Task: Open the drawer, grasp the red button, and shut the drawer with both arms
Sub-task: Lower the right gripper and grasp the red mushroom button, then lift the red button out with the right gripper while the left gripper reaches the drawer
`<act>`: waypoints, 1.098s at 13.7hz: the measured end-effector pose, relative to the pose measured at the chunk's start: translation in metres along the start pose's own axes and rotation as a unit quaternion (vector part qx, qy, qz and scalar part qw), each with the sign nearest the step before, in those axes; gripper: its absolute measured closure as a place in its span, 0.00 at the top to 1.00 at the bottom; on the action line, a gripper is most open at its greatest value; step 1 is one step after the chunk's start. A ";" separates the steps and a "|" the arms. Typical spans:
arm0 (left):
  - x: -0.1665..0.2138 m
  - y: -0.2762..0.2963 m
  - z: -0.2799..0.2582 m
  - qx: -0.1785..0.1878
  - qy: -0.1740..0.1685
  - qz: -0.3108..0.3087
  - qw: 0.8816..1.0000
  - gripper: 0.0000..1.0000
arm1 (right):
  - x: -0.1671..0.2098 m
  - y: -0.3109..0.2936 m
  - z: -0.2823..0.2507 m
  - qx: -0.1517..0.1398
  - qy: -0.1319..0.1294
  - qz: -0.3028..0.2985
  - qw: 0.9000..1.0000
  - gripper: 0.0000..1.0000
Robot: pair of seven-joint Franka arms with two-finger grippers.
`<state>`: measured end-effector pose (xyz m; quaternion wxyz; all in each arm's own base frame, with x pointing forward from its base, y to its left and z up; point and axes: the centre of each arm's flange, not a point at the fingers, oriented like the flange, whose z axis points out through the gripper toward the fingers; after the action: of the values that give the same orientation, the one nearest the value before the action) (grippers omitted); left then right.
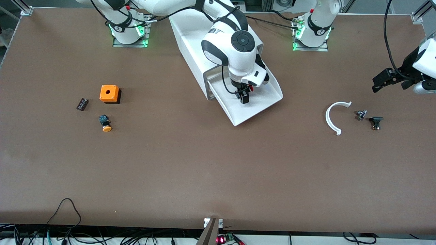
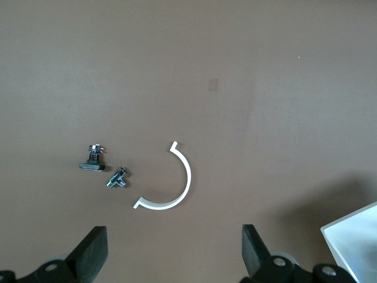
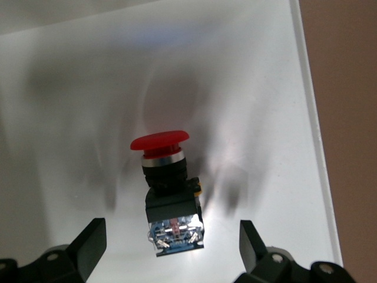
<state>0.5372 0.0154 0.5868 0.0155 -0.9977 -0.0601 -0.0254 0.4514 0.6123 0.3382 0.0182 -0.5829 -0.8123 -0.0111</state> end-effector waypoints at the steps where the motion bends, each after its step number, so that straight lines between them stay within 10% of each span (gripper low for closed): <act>1: 0.000 0.000 0.000 0.000 0.000 0.000 1.000 1.00 | 0.001 -0.001 0.004 0.002 -0.001 0.000 1.000 1.00; 7: 0.000 0.000 0.000 0.000 0.000 0.000 1.000 1.00 | 0.013 -0.009 0.020 0.011 -0.004 0.001 1.000 0.96; 10: 0.000 0.000 0.000 0.000 0.000 0.000 1.000 1.00 | 0.015 -0.011 0.019 0.010 -0.004 0.000 1.000 0.63; 15: 0.001 0.001 0.001 0.000 -0.001 0.001 1.000 1.00 | 0.016 -0.010 0.017 0.007 -0.002 0.001 1.000 0.45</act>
<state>0.5381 0.0149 0.5854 0.0153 -0.9978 -0.0595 -0.0247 0.4370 0.6246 0.3218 0.0203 -0.5834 -0.8119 -0.0040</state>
